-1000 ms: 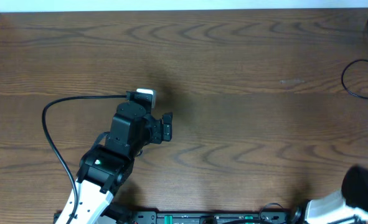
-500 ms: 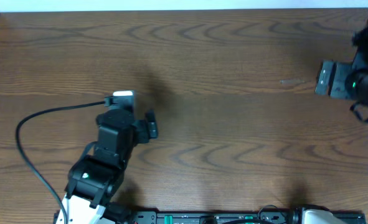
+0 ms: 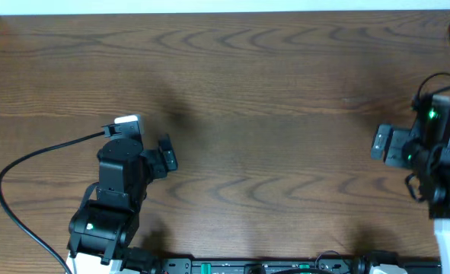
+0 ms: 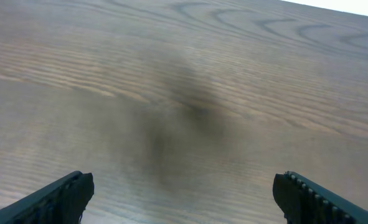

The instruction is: Untangle cables

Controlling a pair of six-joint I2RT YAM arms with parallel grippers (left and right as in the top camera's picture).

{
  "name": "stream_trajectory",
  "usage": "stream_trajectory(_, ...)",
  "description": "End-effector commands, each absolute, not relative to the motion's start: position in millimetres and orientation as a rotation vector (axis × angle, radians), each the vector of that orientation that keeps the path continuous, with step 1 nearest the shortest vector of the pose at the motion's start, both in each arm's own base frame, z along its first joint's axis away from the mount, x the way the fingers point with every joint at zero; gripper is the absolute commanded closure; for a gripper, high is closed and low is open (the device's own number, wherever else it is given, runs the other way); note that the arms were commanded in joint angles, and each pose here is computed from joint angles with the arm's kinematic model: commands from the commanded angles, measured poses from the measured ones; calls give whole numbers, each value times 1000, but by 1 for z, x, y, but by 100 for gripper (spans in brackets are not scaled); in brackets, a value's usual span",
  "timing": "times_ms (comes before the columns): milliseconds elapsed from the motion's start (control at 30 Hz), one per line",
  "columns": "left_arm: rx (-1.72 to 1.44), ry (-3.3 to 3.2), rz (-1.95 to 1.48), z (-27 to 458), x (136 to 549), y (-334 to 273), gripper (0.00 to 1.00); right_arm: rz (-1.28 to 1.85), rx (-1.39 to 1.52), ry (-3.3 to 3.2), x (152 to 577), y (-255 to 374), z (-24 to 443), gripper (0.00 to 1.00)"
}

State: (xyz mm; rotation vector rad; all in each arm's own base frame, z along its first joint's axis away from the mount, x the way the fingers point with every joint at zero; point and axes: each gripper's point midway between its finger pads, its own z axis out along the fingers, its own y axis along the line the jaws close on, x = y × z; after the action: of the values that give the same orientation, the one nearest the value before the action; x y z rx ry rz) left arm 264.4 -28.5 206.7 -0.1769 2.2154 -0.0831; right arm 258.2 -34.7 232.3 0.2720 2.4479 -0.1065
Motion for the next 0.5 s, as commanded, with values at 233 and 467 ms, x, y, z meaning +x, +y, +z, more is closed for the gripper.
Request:
stream_trajectory(233,35,2201,-133,213,265,-47,4,-67,302,2318,241,-31,237,1)
stream_trajectory(467,36,2185,-136,217,261,-46,4,-92,303,2248,246,-36,250,1)
